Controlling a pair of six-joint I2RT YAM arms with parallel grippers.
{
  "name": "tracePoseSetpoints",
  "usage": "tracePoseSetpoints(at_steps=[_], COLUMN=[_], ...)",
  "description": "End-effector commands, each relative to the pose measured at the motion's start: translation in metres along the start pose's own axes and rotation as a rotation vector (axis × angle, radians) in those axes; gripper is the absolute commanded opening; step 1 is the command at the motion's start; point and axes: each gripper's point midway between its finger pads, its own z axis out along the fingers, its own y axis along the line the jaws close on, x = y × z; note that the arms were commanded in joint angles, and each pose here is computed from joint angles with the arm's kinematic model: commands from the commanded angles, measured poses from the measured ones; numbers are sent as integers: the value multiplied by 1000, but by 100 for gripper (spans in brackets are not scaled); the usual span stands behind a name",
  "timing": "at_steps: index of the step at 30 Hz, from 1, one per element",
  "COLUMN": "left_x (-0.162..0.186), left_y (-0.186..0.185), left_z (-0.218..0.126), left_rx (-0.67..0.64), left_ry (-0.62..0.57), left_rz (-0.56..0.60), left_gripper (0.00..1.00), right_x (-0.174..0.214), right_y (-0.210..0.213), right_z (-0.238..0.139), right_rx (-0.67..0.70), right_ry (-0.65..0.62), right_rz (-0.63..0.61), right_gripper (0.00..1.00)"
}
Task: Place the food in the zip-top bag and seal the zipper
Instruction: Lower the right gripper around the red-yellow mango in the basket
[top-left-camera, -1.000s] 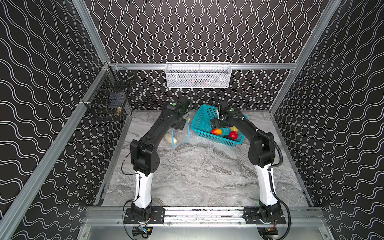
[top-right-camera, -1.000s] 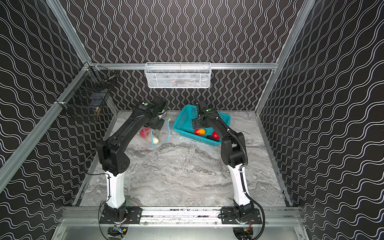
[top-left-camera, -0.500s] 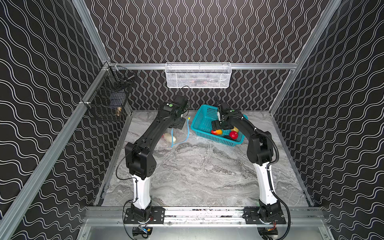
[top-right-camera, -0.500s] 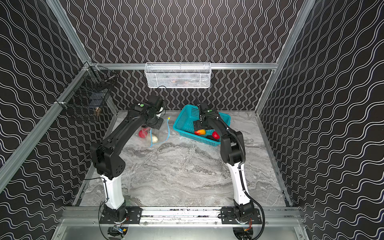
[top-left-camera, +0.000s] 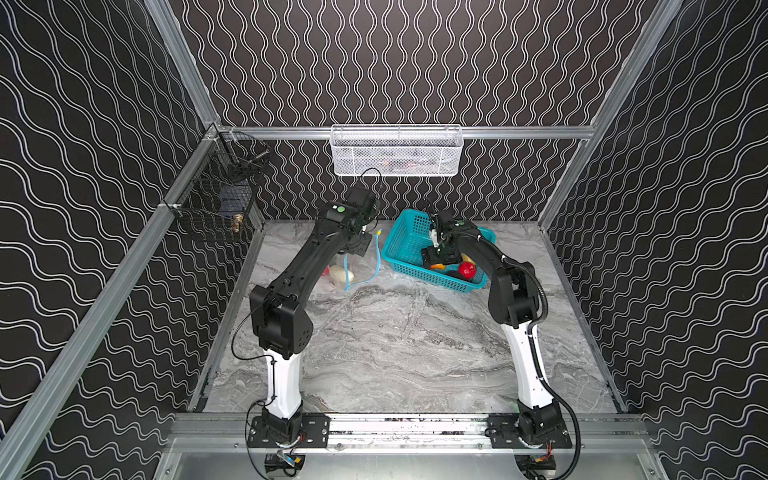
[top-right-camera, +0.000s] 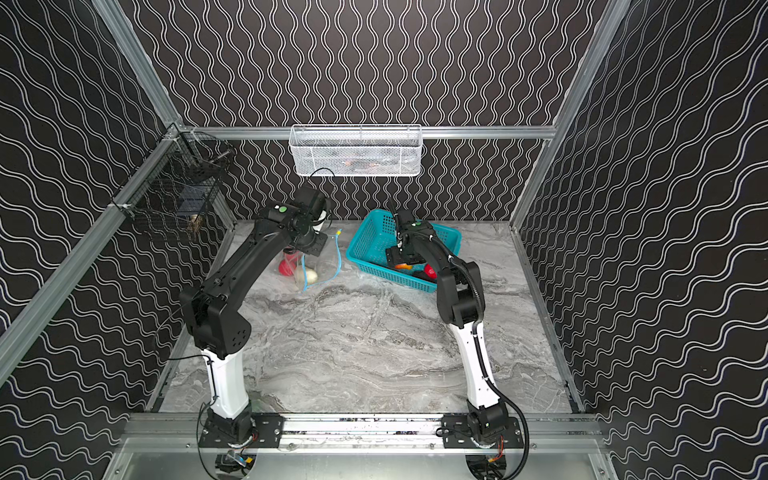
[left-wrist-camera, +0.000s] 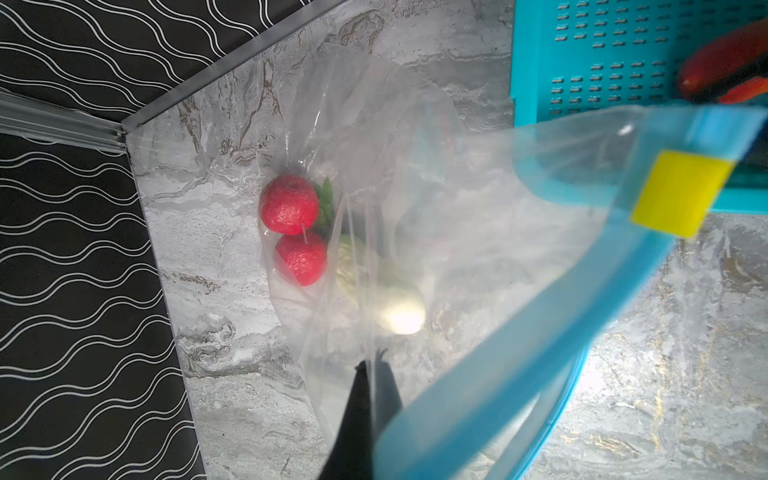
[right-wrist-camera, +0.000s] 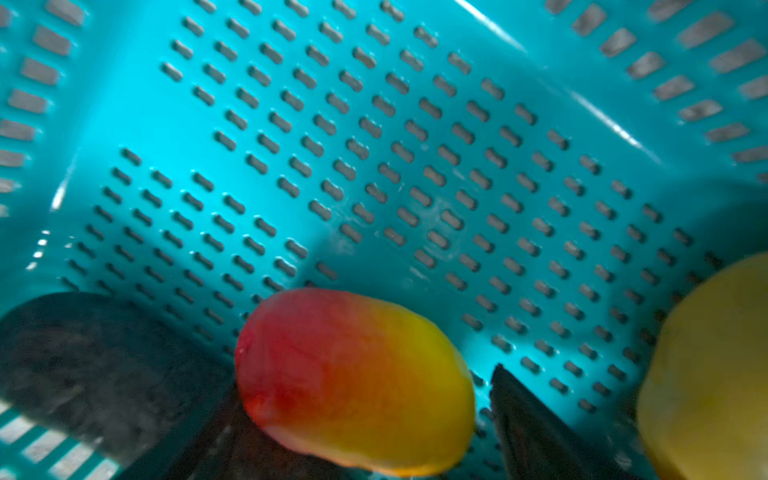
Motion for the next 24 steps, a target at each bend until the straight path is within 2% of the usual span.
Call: tracePoseSetpoints(at_steps=[1, 8, 12, 15, 24], left_x=[-7, -10, -16, -16, -13], left_y=[3, 5, 19, 15, 13], left_z=[-3, -4, -10, -10, -9], left_rx=[-12, -18, -86, -65, -55], left_ry=[-27, -36, -68, -65, -56], left_rz=[6, 5, 18, 18, 9], left_gripper=[0, 0, 0, 0, 0], right_x=[8, 0, -6, -9, -22], right_y=[-2, -1, -1, -1, -5], right_z=[2, -6, -9, -10, -23], right_rx=[11, -5, -20, -50, -146], right_ry=[29, -4, -16, -21, -77], right_rz=[-4, 15, 39, 71, 166], right_gripper=[87, 77, 69, 59, 54])
